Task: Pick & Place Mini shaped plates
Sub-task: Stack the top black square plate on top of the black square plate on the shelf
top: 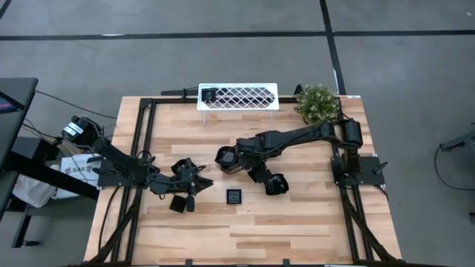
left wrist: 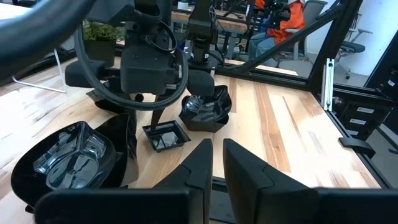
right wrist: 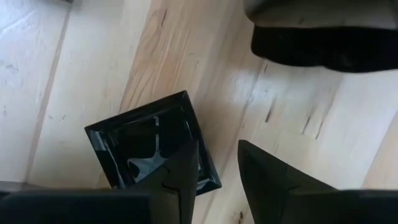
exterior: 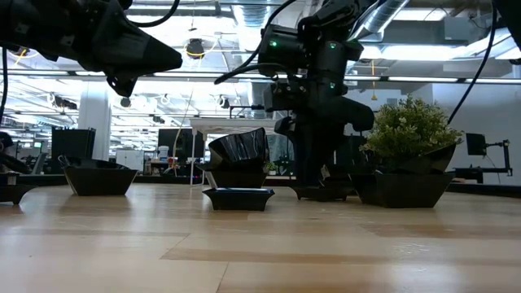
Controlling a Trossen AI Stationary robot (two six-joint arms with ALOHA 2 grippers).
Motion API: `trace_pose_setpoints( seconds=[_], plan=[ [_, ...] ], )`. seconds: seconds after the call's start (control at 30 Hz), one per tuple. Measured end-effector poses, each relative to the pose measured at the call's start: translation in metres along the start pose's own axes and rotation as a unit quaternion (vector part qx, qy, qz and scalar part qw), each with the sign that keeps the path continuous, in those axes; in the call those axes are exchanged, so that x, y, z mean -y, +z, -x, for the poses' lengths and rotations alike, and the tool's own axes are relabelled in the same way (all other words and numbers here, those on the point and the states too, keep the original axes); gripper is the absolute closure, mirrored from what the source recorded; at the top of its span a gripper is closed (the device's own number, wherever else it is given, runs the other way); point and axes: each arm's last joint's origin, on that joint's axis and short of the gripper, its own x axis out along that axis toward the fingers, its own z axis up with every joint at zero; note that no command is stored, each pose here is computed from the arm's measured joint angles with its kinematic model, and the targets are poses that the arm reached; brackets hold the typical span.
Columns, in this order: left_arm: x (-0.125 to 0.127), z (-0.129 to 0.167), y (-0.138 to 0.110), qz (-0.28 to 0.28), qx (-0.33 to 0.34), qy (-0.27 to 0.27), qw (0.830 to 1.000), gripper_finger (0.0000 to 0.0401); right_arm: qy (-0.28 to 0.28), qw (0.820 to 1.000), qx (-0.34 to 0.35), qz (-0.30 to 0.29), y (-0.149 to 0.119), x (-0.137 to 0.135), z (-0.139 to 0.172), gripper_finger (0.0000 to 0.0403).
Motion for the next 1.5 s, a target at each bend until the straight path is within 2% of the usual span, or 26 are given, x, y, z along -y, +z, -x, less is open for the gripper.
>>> trace_pose_setpoints(
  seconds=[0.4,0.77,1.2,1.5],
  plan=[
    [0.0,0.0,0.0,0.0,0.0,0.0,1.0,0.0361,0.001,1.0,0.003,0.006,0.0,0.0,0.0,0.0294],
    [0.0,0.0,0.0,0.0,0.0,-0.001,1.0,0.0361,0.001,1.0,0.007,-0.011,0.001,0.0,0.0,0.0294],
    [0.001,0.0,0.0,0.001,-0.002,-0.012,1.0,0.0361,-0.004,1.0,0.009,-0.007,0.002,0.0,0.0,0.0238],
    [0.001,0.0,0.001,0.004,0.002,-0.013,1.0,0.0361,0.011,1.0,-0.026,-0.008,-0.003,0.0,-0.018,0.025]
  ],
)
